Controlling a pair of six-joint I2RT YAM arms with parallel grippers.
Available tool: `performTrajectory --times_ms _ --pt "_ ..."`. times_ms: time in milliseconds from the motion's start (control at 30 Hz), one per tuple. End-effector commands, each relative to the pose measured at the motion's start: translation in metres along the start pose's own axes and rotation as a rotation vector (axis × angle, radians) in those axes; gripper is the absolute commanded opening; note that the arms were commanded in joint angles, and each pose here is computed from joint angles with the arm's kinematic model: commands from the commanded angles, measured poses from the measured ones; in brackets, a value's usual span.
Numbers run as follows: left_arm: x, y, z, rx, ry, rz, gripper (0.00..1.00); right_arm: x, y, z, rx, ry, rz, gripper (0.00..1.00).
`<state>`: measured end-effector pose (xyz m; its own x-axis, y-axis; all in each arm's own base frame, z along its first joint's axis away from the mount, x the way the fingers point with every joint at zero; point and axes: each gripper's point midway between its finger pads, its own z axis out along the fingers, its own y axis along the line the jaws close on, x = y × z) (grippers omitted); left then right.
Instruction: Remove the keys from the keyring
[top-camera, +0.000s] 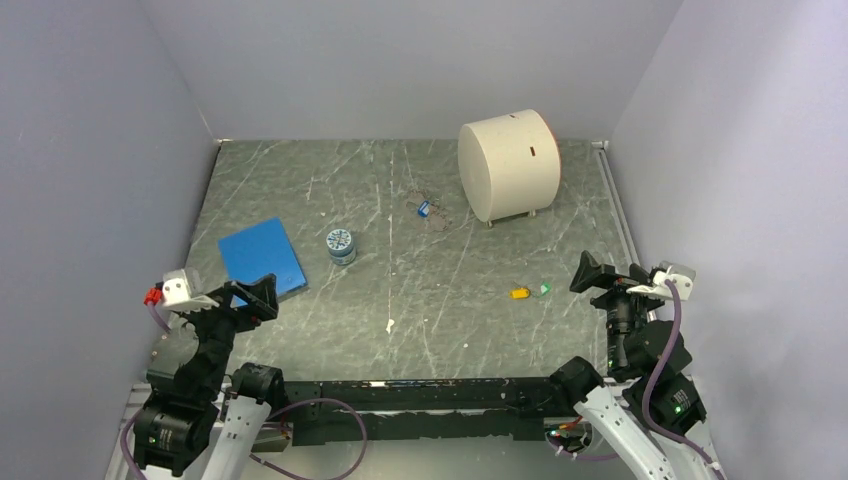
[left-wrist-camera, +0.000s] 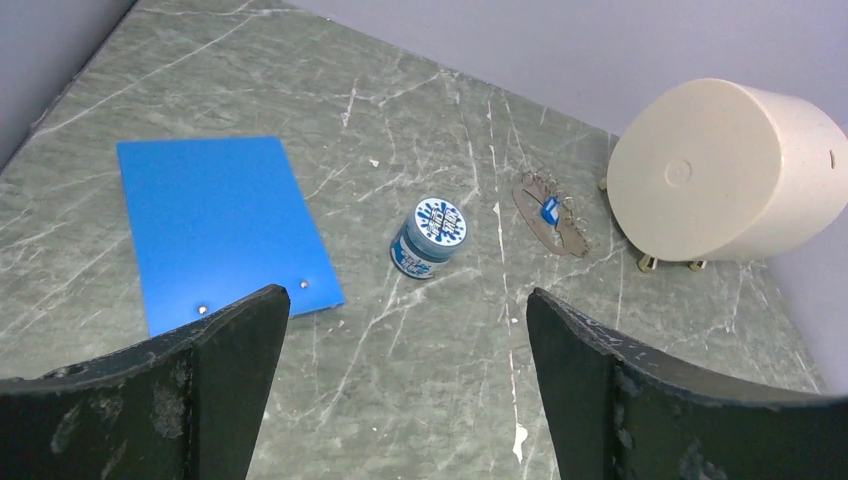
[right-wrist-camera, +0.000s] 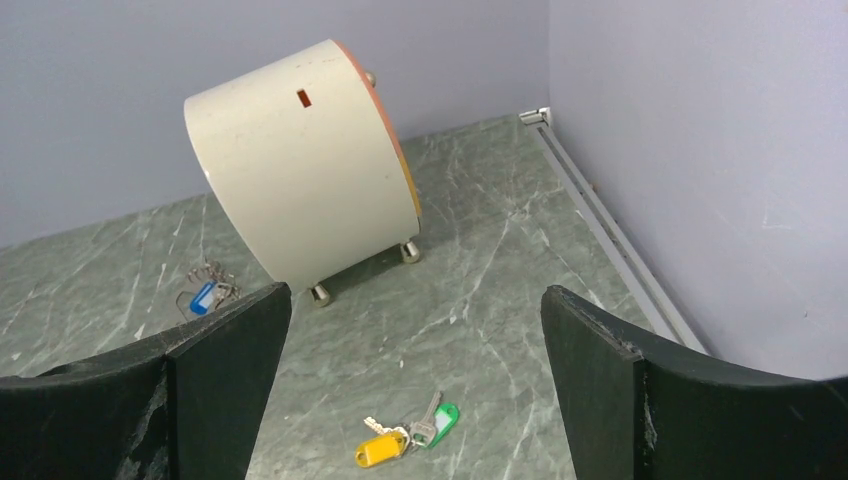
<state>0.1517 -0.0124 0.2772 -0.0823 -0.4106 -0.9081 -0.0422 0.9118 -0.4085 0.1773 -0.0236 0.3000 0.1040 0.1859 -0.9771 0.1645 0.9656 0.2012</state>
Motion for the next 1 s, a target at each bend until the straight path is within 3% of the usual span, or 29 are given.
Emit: performTrajectory --times_ms 0,200,333,667,967 --pt "-0.008 -0.004 -0.001 0.023 -0.036 0.000 0.94 -0.007 0.000 -0.001 -0.007 -0.031 0.007 0.99" --pt "-0.007 -0.005 -0.001 0.031 -0.034 0.005 0.94 -0.003 0.015 0.001 -0.073 0.005 -0.003 0.99" --pt "-0.007 -0.008 -0.002 0.055 -0.037 0.018 0.94 0.001 0.039 0.005 -0.155 0.097 -0.035 0.99" --pt "-0.002 -0.029 -0.005 0.186 -0.021 0.073 0.94 0.058 0.154 0.037 -0.491 0.441 -0.127 0.99" --pt "-0.001 -0.032 -0.007 0.216 -0.024 0.087 0.94 0.112 0.236 0.085 -0.634 0.569 -0.171 0.96"
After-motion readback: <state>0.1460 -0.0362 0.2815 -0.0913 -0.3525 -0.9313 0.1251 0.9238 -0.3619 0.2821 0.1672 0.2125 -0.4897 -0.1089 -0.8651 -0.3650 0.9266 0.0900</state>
